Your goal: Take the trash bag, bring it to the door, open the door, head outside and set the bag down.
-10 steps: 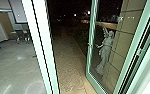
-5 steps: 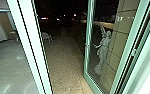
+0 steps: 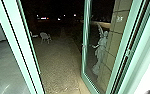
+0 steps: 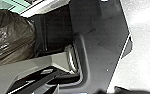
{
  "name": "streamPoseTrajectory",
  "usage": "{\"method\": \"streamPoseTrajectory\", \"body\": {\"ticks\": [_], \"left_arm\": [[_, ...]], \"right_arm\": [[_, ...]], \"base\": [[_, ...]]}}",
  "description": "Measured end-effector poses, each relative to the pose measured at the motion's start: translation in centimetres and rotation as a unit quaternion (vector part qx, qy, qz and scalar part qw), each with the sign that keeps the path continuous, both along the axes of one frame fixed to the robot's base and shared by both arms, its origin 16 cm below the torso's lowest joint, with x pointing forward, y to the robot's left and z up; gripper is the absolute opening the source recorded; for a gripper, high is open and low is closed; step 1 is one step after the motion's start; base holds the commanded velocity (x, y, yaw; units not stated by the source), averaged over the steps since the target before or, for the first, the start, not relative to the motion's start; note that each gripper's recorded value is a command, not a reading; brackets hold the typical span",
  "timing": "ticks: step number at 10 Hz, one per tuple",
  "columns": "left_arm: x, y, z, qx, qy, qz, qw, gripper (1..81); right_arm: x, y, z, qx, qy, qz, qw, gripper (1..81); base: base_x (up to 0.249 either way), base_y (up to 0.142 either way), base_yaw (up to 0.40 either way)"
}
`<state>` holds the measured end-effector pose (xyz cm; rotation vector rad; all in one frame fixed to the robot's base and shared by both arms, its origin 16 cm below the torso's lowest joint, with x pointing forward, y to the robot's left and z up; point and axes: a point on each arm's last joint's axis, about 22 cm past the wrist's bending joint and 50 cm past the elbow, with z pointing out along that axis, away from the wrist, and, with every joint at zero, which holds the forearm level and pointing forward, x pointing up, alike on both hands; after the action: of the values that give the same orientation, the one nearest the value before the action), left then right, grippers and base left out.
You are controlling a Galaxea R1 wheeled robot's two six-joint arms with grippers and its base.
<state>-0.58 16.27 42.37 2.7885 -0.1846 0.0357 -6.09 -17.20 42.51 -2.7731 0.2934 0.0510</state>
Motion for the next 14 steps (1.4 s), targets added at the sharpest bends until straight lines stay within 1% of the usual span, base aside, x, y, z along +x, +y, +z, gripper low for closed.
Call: {"method": "streamPoseTrajectory", "body": {"ticks": [3,8,9,11,13,14], "left_arm": [[-0.01,-0.07,0.01,0.000,0.000,0.000,1.0000,1.0],[0.01,-0.03,0.00,0.000,0.000,0.000,1.0000,1.0],[-0.03,-0.35,0.04,-0.002,0.000,0.000,1.0000,1.0],[-0.02,-0.43,0.04,-0.002,0.000,0.000,1.0000,1.0],[-0.01,-0.42,0.04,-0.002,0.000,0.001,1.0000,1.0],[0.01,-0.55,0.06,-0.003,-0.001,0.000,1.0000,1.0]], "right_arm": [[-0.02,0.02,0.00,0.000,0.000,0.000,1.0000,81.1],[-0.02,0.00,0.00,0.000,0.000,0.000,1.0000,81.1],[-0.02,-0.04,-0.01,0.000,0.000,0.000,1.0000,81.1],[-0.02,-0.02,-0.01,0.000,0.000,0.000,1.0000,81.1],[-0.06,0.03,0.00,0.000,0.000,0.000,1.0000,81.1],[-0.08,-0.31,-0.05,-0.003,0.001,0.000,1.0000,81.1]], "base": [[0.000,-0.151,0.000],[0.000,-0.129,0.000],[0.000,-0.101,0.000],[0.000,-0.077,0.000],[0.000,0.000,0.000],[0.000,0.000,0.000]]}}
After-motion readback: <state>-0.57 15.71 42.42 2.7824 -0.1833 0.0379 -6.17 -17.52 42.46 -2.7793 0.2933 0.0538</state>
